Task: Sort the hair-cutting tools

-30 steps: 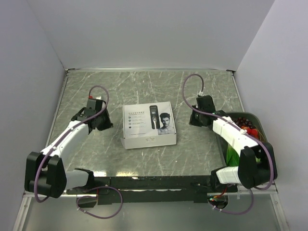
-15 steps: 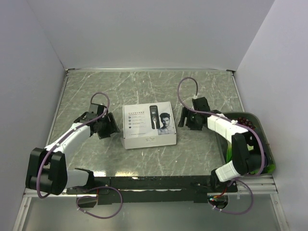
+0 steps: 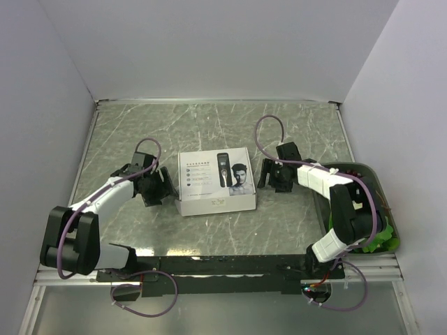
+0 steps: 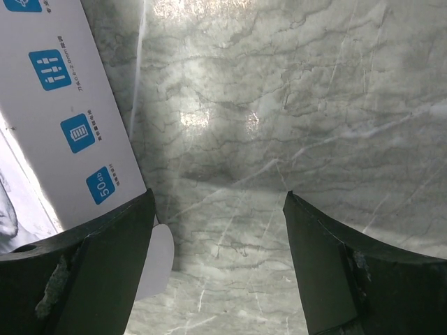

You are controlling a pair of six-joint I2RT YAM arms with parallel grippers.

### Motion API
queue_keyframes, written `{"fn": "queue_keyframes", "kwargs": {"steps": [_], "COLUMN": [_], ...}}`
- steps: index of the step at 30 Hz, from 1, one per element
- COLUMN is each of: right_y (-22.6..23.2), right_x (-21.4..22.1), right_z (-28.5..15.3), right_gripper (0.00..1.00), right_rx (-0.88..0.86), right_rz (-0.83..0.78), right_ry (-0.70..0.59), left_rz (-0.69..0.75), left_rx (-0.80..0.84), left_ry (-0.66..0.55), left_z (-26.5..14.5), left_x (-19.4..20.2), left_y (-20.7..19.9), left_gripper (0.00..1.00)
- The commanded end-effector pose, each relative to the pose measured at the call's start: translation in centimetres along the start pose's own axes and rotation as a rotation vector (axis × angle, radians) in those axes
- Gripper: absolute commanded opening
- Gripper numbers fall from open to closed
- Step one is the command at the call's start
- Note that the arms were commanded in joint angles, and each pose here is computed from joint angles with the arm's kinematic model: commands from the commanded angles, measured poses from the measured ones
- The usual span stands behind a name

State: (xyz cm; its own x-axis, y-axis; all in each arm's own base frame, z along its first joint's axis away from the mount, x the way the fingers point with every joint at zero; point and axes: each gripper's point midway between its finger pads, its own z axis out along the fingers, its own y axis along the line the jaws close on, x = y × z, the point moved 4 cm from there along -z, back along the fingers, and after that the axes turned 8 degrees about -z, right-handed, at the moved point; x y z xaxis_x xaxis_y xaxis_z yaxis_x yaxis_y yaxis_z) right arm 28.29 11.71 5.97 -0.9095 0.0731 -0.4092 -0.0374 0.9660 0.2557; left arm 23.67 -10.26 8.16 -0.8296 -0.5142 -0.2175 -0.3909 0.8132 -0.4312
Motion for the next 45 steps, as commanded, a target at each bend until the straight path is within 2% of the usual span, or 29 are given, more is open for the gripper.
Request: {"fn": "queue_keyframes", "kwargs": {"steps": [1, 16, 28, 45], "right_y": [0.5, 1.8, 2.4, 2.8], "right_x": [-0.8, 0.1, 0.9, 4.0], "right_z": [0.5, 0.5, -0.1, -1.3], "right_gripper": [0.83, 0.83, 0.82, 0.82], "right_rx": [-0.026, -0.079, -0.084, -0.129], "right_rz": [-0.005, -0.066, -0.101, -0.149], "right_ry": [-0.01, 0.036, 0.061, 0.208], "left_rz": [-0.023, -0.012, -0.015, 0.003], "left_rx": [0.02, 0.005, -0.026, 0.055], "left_ry": [0.035, 0.081, 0.098, 0.182], "left_z": [0.1, -0.3, -0.4, -0.1], "left_x": [0.5, 1.5, 1.8, 2.9], "left_y": [-0.2, 0.1, 0.3, -2.0], "left_gripper": [0.75, 0.74, 0.61, 0.59]}}
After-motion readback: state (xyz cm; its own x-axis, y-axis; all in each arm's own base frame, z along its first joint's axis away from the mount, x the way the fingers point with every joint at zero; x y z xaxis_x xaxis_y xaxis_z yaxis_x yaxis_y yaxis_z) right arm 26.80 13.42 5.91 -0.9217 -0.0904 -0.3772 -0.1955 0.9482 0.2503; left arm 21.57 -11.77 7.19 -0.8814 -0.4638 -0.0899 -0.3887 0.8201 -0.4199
